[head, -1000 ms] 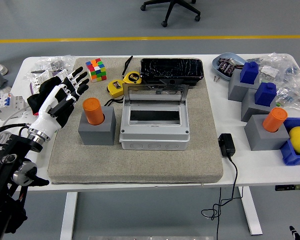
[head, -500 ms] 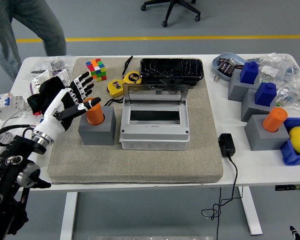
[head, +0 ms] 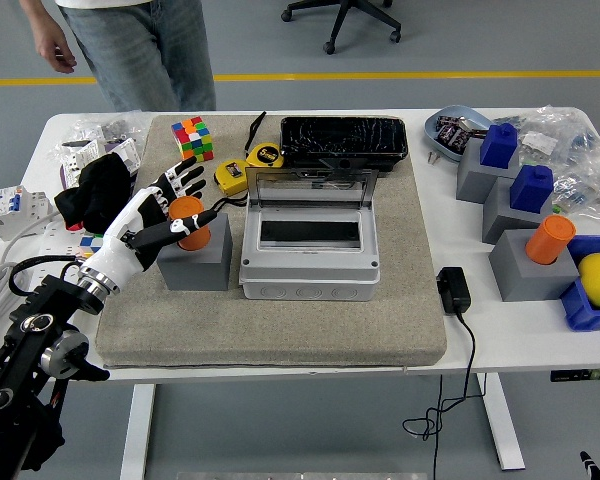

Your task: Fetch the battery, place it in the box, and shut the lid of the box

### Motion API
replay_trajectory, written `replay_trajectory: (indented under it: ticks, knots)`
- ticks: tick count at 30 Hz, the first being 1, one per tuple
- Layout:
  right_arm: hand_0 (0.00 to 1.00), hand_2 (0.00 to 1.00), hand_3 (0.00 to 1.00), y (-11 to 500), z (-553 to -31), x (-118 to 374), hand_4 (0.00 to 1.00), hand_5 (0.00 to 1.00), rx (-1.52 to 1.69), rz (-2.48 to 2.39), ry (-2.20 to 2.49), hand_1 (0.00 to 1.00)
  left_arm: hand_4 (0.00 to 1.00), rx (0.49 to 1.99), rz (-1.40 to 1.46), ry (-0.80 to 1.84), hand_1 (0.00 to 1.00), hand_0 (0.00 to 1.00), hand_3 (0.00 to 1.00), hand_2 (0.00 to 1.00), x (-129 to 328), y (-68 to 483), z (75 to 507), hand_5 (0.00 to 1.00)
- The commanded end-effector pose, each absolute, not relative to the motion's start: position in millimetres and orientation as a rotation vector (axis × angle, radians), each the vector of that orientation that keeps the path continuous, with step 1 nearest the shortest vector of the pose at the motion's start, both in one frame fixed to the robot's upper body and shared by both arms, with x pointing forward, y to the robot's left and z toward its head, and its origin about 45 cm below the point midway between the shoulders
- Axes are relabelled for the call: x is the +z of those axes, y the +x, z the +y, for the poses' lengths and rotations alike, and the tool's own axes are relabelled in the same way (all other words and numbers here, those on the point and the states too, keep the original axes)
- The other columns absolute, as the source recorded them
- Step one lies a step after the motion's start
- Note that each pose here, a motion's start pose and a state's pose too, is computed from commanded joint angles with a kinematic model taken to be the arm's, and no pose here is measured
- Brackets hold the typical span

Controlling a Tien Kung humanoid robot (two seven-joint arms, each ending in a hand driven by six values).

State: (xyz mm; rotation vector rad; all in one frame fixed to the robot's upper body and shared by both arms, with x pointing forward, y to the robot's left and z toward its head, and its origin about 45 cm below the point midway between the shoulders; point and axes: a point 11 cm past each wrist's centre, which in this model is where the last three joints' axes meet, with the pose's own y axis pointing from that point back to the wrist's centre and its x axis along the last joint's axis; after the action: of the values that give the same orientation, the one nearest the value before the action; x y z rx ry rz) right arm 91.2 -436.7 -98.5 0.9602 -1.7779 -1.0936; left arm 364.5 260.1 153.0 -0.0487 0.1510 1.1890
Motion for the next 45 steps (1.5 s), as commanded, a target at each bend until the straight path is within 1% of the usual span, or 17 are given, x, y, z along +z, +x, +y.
replay_trajectory:
  ticks: [11,12,17,18,23,24,29,30,42,43,45]
  knots:
    - [0.921,0.875,0.887,89.0,-438.4,-98.3,0.998,0.998,-1.093,-1.778,0.952,0.902,0.998,1.225,0.103,0.012,0.998,0.998,0.98,0.998,149.5,366.7,265.6,0.144]
    - [0.92,0.875,0.881,88.9,-438.3,-98.4,0.998,0.998,-1.093,-1.779,0.952,0.902,0.998,1.227,0.099,0.016,0.998,0.998,0.905,0.998,149.5,366.7,265.9,0.137]
    - [0.92,0.875,0.881,89.0,-438.3,-98.3,0.998,0.998,-1.094,-1.781,0.952,0.902,0.998,1.247,0.072,0.044,0.998,0.998,0.905,0.998,149.3,367.7,268.1,0.137]
    - [0.92,0.874,0.88,89.0,-438.5,-98.3,0.998,0.998,-1.094,-1.781,0.952,0.902,0.998,1.25,0.069,0.048,0.976,0.968,0.872,0.959,149.1,367.8,268.3,0.038]
    - [0.92,0.874,0.88,89.6,-439.5,-97.8,0.998,0.998,-1.093,-1.784,0.95,0.902,0.998,1.257,0.059,0.054,0.976,0.968,0.872,0.959,149.8,368.7,268.1,0.038]
    - [0.919,0.874,0.88,89.6,-439.5,-97.8,0.998,0.998,-1.093,-1.785,0.95,0.902,0.998,1.259,0.057,0.054,0.932,0.919,0.837,0.885,150.1,368.9,268.2,0.026]
    - [0.919,0.874,0.88,90.1,-439.1,-97.8,0.998,0.998,-1.094,-1.787,0.951,0.902,0.998,1.265,0.052,0.051,0.932,0.919,0.837,0.885,150.9,369.4,267.3,0.026]
    - [0.918,0.873,0.878,90.3,-439.1,-97.8,0.998,0.998,-1.094,-1.787,0.952,0.901,0.998,1.265,0.051,0.05,0.912,0.897,0.8,0.848,151.1,369.4,267.1,0.03]
    - [0.918,0.872,0.878,91.9,-439.4,-97.3,0.998,0.998,-1.091,-1.787,0.955,0.901,0.998,1.272,0.103,-0.009,0.9,0.883,0.785,0.833,147.3,368.4,257.0,0.047]
    - [0.917,0.872,0.877,91.8,-439.3,-97.4,0.998,0.998,-1.091,-1.787,0.955,0.901,0.998,1.272,0.104,-0.009,0.888,0.862,0.774,0.824,146.7,368.2,256.4,0.065]
    - [0.917,0.872,0.877,91.7,-439.2,-97.4,0.998,0.998,-1.091,-1.786,0.955,0.901,0.998,1.271,0.105,-0.009,0.888,0.862,0.774,0.824,146.3,368.0,255.7,0.065]
